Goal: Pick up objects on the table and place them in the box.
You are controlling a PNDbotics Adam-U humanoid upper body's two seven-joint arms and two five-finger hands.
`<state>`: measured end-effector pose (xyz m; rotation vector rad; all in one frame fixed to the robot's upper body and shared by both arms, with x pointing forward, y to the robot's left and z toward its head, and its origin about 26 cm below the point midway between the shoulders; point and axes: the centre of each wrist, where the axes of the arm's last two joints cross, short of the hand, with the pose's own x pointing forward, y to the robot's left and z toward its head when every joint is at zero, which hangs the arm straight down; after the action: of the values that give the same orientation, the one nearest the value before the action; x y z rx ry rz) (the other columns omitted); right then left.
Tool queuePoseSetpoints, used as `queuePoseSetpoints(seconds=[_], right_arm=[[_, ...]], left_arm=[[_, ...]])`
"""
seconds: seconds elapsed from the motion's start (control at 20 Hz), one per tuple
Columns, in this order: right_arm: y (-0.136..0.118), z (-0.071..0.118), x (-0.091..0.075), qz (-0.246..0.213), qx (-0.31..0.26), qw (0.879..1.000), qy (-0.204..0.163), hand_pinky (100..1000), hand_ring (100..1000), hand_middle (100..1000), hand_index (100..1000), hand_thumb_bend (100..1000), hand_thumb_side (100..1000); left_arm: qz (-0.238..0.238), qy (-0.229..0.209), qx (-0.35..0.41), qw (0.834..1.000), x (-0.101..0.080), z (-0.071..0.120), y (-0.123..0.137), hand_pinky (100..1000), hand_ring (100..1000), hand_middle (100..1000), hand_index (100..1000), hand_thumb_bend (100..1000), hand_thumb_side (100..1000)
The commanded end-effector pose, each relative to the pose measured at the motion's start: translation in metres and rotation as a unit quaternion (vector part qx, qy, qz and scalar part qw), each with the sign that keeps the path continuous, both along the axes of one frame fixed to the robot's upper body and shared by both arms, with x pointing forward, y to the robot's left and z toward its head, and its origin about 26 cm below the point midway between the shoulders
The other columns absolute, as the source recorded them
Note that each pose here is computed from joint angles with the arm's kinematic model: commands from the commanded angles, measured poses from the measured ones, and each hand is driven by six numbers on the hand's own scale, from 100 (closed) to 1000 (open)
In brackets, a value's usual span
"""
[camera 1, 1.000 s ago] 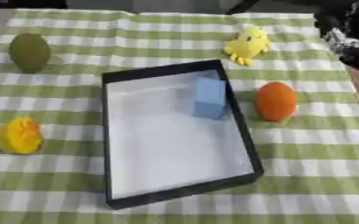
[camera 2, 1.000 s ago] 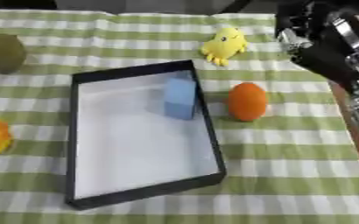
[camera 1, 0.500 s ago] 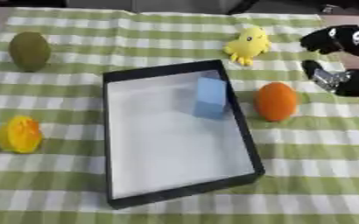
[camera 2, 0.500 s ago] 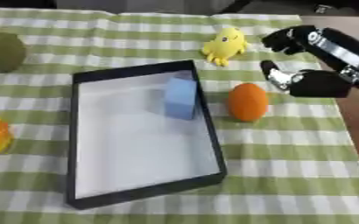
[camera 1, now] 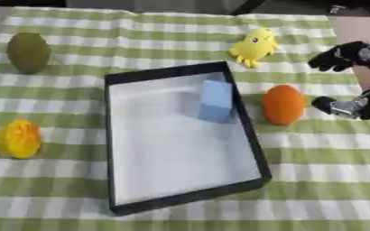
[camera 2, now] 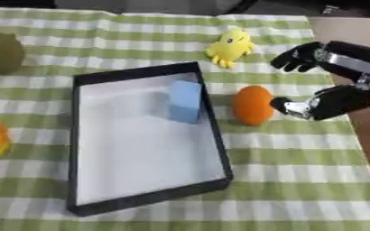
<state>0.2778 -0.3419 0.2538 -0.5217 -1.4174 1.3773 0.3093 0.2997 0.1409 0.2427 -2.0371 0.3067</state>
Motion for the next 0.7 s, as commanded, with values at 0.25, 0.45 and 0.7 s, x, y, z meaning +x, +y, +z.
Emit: queuePoseSetpoints(seconds=[0.25,0.45,0.7], right_arm=[[0.004,0.015,-0.002,0.011,-0.042,0.999,0.01,868,868,827,879,387,371],[0.007,0.012,-0.001,0.004,-0.052,0.999,0.016,866,867,826,877,391,377],[0.013,0.009,0.001,-0.002,-0.061,0.998,0.015,864,865,825,878,396,381]], left_arm=[[0.003,-0.008,0.016,1.0,0.0,0.007,0.004,850,851,804,798,161,776],[0.001,-0.009,0.016,1.0,0.0,0.007,0.004,850,851,804,798,160,776],[-0.003,-0.008,0.016,1.0,0.0,0.007,0.002,851,852,805,798,160,776]])
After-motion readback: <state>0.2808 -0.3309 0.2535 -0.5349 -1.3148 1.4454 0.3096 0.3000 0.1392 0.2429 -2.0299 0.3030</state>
